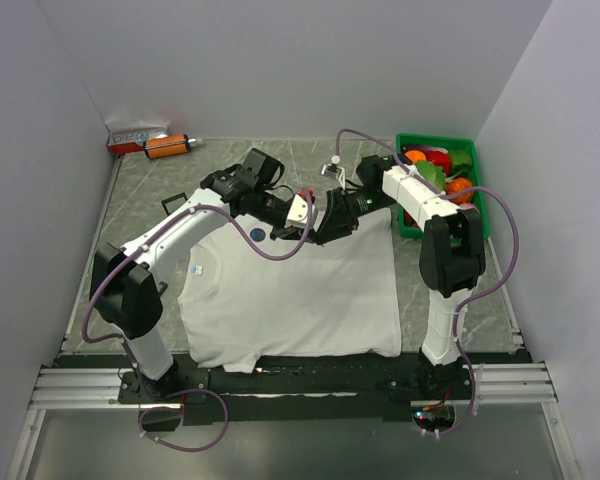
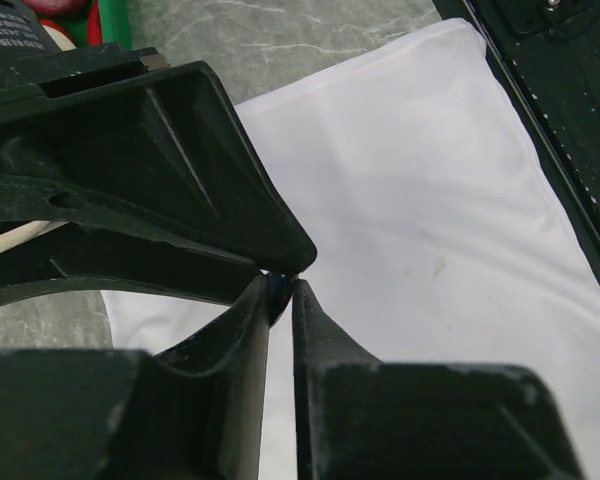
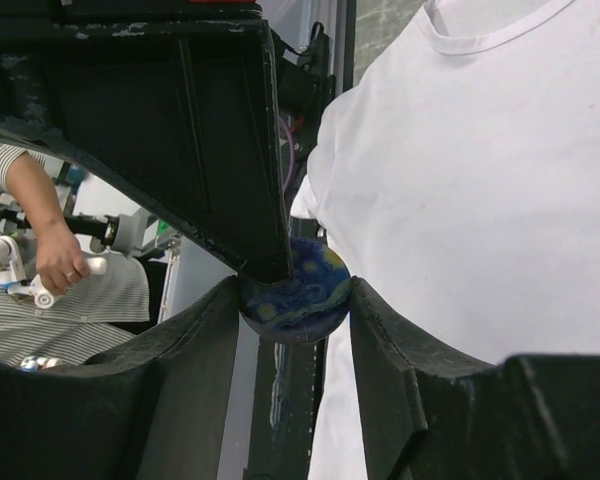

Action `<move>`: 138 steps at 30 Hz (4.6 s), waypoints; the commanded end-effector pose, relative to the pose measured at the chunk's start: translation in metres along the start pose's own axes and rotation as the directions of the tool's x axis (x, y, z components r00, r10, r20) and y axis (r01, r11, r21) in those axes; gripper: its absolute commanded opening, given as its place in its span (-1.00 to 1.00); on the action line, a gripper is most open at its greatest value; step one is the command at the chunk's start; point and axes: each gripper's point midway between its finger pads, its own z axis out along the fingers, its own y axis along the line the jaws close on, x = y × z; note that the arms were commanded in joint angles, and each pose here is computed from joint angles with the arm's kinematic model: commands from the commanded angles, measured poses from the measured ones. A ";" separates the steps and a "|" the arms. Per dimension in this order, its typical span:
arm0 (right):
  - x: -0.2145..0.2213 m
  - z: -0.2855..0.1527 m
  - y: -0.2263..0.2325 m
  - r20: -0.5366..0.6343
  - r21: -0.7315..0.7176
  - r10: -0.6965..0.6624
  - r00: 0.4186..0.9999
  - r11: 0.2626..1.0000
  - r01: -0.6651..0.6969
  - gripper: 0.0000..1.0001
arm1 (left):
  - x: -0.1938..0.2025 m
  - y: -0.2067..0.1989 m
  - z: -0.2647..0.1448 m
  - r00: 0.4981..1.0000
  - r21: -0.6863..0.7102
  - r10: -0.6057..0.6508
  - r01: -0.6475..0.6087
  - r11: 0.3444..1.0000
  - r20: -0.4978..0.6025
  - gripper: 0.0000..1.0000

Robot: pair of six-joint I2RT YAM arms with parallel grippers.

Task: Remove the brooch from the garment

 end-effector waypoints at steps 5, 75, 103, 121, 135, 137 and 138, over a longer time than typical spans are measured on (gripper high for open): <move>0.001 0.000 0.040 -0.022 -0.035 0.167 0.986 0.985 -0.168 -0.05 | -0.013 0.011 0.000 0.998 0.007 0.061 -0.061 0.998 0.023 -0.99; -0.009 -0.090 -0.051 -0.061 0.700 0.008 0.998 0.713 0.037 1.00 | 0.317 0.045 -0.277 0.191 -0.843 -0.826 -0.224 0.489 -0.530 -0.99; 0.000 -0.082 -0.053 -0.093 0.691 0.019 0.995 0.721 0.051 0.99 | 0.344 0.033 -0.266 0.148 -0.837 -0.826 -0.162 0.523 -0.544 -0.82; 0.003 -0.078 -0.053 -0.102 0.682 0.026 0.994 0.729 0.051 1.00 | 0.328 0.023 -0.259 0.156 -0.870 -0.857 -0.064 0.488 -0.492 -0.52; 0.015 -0.083 -0.065 -0.238 0.722 -0.003 0.971 0.668 0.179 0.99 | 0.239 0.047 -0.206 0.426 -0.917 -0.875 0.205 0.343 -0.232 -0.31; 0.031 -0.086 -0.075 -0.385 0.720 -0.079 0.920 0.597 0.353 0.99 | 0.221 0.045 -0.178 0.461 -0.877 -0.881 0.375 0.300 -0.104 -0.31; 0.037 -0.085 -0.079 -0.464 0.711 -0.115 0.878 0.543 0.447 0.99 | 0.216 0.044 -0.170 0.465 -0.858 -0.882 0.422 0.294 -0.074 -0.31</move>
